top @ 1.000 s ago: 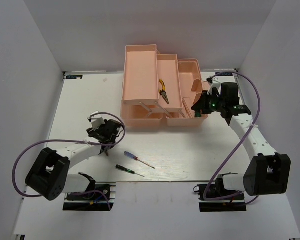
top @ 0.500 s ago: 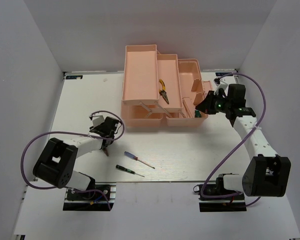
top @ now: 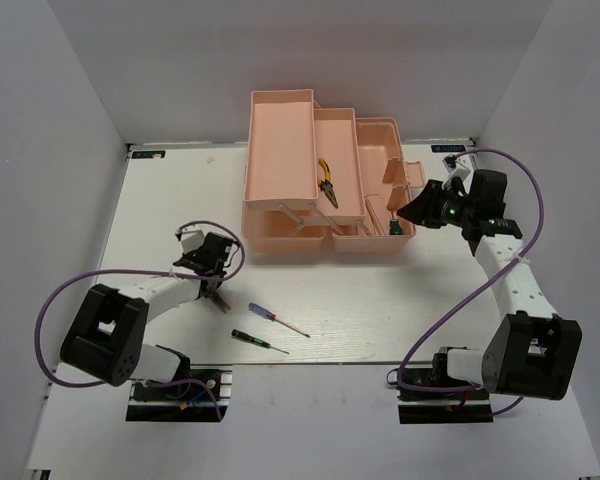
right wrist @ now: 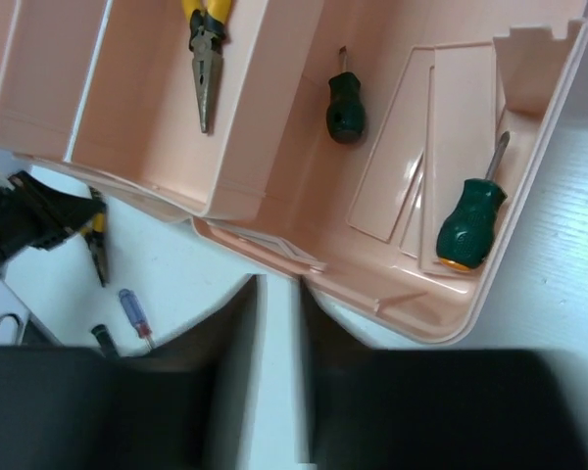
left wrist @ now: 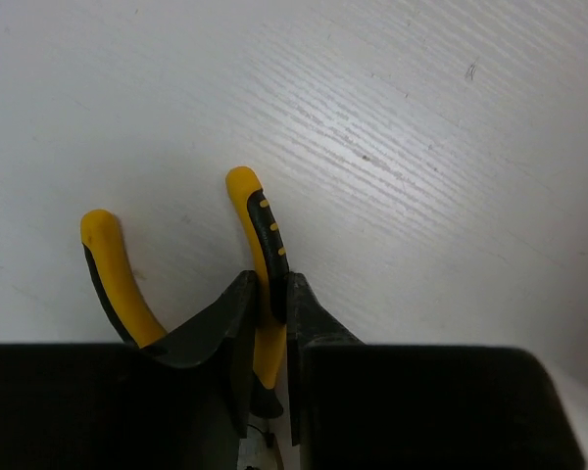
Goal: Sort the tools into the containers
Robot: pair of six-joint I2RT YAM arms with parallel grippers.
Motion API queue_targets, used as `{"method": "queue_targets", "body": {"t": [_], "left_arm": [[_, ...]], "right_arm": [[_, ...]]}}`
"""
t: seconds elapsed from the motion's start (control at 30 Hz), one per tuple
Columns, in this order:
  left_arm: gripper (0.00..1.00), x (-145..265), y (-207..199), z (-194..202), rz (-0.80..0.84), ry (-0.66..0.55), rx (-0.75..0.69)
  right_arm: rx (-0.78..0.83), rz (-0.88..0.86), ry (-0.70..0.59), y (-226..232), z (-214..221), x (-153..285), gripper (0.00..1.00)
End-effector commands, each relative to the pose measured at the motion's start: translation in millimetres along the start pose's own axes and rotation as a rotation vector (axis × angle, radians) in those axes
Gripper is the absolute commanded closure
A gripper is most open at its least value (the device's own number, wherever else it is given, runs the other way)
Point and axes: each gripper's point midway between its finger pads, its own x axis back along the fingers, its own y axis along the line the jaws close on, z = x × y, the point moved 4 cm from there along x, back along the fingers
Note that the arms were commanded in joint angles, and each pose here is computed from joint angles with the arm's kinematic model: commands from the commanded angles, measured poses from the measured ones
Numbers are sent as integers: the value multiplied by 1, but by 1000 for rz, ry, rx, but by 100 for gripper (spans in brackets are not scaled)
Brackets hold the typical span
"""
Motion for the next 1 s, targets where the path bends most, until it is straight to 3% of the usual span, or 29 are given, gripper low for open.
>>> {"method": "queue_targets", "body": {"t": [0.0, 0.07, 0.1, 0.17, 0.27, 0.37, 0.4, 0.57, 0.7, 0.73, 0.97], "left_arm": [[100, 19, 5, -16, 24, -31, 31], [100, 35, 8, -33, 52, -77, 61], [100, 42, 8, -44, 62, -104, 68], [100, 57, 8, -60, 90, -137, 86], [100, 89, 2, -89, 186, -218, 109], [100, 120, -4, -115, 333, -296, 132], [100, 131, -8, -125, 381, -324, 143], [100, 189, -34, -173, 652, -435, 68], [100, 240, -81, -215, 926, -470, -63], [100, 241, -106, -210, 1030, -418, -141], [100, 309, -191, -260, 1483, -455, -240]], "right_arm": [[36, -58, -40, 9, -6, 7, 64], [47, -98, -29, 12, -4, 7, 35], [53, -104, -31, 11, -5, 8, 28], [51, -122, -24, 12, -3, 8, 28], [45, -143, -21, 13, -3, 10, 40], [36, -153, -23, 13, -4, 12, 78], [35, -151, -23, 12, -4, 12, 100], [26, -146, -17, 8, -4, 12, 100], [18, -144, -11, 5, -3, 11, 100], [18, -146, -10, 5, -3, 11, 100], [9, -131, -1, 1, -2, 10, 100]]}}
